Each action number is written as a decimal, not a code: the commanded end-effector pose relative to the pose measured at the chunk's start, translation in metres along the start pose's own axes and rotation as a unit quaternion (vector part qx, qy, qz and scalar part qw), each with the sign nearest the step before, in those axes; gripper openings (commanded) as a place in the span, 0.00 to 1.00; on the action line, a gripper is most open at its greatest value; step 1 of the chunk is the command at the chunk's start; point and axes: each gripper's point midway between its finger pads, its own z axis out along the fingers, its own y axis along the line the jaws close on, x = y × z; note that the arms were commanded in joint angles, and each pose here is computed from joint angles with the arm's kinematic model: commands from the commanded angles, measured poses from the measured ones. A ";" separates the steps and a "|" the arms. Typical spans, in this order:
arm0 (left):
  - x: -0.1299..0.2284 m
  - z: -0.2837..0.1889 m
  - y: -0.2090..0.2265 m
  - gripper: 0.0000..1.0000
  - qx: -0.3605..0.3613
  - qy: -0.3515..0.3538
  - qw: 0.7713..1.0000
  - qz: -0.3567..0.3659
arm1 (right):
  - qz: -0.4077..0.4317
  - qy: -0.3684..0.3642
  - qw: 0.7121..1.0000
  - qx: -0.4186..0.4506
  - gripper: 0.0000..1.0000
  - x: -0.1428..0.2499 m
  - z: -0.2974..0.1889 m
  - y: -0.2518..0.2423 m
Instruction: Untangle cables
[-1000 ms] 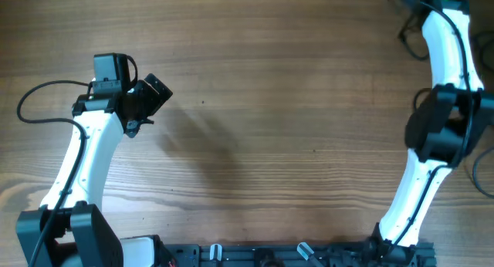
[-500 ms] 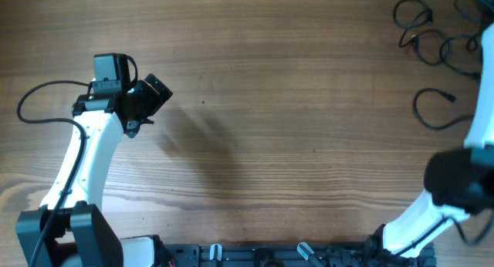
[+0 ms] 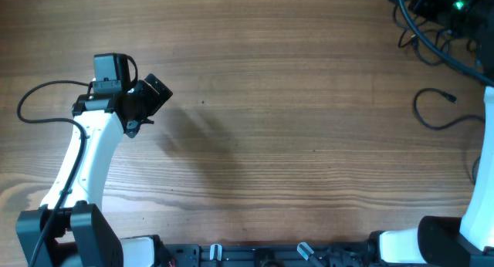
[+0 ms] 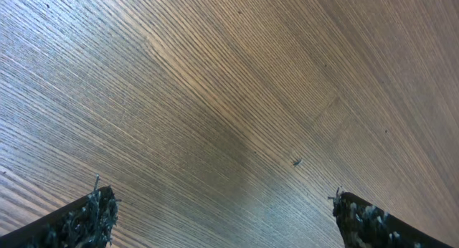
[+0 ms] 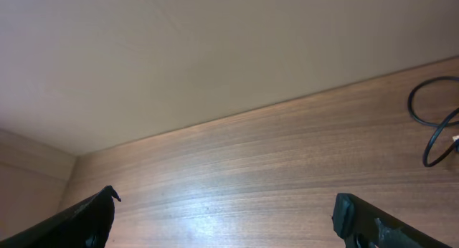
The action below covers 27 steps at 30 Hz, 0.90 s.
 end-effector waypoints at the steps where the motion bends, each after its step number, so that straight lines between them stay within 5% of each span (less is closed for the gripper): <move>1: -0.002 0.002 0.003 1.00 -0.006 -0.003 1.000 -0.006 | -0.005 0.009 1.000 0.005 1.00 0.002 0.009 -0.005; 6: -0.002 0.002 0.003 1.00 -0.006 -0.003 1.000 -0.006 | -0.010 0.003 1.000 -0.002 1.00 0.003 0.001 0.003; 15: -0.002 0.002 0.003 1.00 -0.006 -0.003 1.000 -0.006 | -0.075 -0.074 0.990 -0.095 1.00 0.016 -0.111 0.085; 21: -0.002 0.002 0.003 1.00 -0.006 -0.003 1.000 -0.006 | -0.092 -0.166 0.974 -0.126 1.00 0.029 -0.125 0.081; 27: -0.002 0.002 0.003 1.00 -0.006 -0.003 1.000 -0.006 | -0.062 -0.303 0.949 -0.064 1.00 0.084 -0.123 0.009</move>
